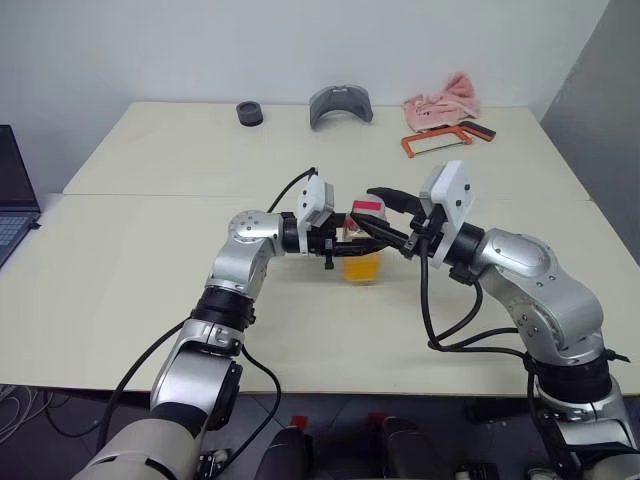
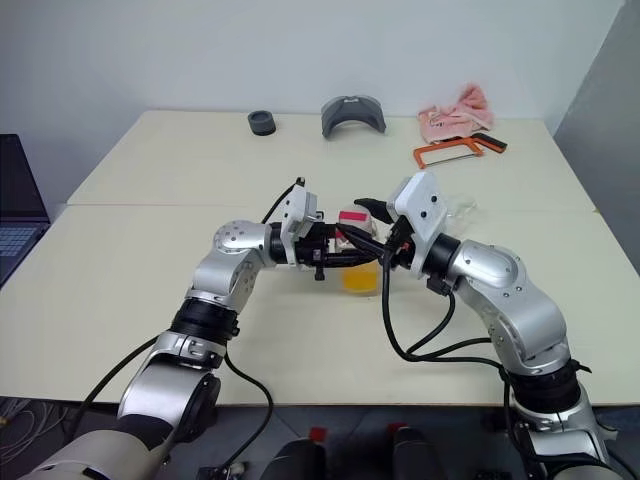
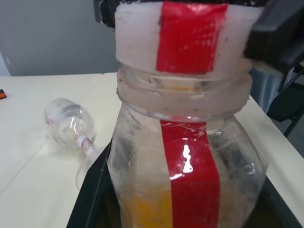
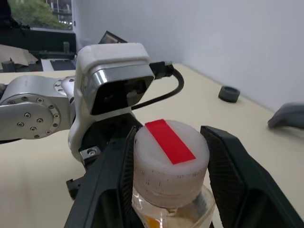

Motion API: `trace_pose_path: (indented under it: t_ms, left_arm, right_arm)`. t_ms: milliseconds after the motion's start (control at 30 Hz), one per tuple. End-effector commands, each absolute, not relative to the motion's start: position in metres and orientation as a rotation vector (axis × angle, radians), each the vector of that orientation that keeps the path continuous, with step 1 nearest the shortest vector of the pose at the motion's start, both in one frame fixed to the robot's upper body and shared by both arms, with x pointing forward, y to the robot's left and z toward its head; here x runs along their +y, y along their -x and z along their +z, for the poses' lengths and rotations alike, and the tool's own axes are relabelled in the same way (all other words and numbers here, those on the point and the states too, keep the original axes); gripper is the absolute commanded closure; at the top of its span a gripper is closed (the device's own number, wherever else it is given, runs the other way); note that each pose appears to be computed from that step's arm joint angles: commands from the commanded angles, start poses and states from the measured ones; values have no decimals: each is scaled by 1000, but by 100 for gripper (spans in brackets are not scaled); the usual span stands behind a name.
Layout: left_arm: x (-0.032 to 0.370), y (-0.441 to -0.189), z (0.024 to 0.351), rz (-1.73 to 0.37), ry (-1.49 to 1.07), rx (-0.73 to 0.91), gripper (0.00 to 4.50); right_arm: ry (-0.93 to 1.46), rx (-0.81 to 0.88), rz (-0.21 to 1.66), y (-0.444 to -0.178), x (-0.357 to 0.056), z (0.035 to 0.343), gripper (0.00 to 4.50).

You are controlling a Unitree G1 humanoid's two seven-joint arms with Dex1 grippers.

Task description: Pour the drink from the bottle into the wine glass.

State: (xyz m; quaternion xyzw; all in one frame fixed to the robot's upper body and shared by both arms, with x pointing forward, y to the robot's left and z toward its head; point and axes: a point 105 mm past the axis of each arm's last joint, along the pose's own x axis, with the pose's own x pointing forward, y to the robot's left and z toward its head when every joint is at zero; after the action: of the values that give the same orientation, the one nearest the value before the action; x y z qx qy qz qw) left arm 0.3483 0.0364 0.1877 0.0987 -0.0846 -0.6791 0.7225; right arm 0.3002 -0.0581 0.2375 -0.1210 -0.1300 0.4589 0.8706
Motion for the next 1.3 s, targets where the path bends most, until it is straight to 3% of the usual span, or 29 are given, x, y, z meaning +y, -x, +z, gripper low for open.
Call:
trace_pose_path:
  t_ms: [33, 333, 933, 1100, 1300]
  left_arm:
    - [36, -345, 198, -1503, -198, -227, 280]
    - [36, -344, 198, -1505, -174, -223, 281]
    - [29, -341, 195, -1525, -178, -231, 284]
    - [29, -341, 195, -1520, -176, -235, 284]
    - [34, -345, 196, -1479, -170, -239, 284]
  right_arm:
    - [213, -436, 893, -290, -74, 270, 268]
    - [23, -391, 870, -281, -91, 273, 268]
    - [457, -380, 937, -277, -71, 261, 273]
    - [231, -338, 992, -274, -76, 267, 278]
    - [77, -292, 907, -272, -108, 266, 278]
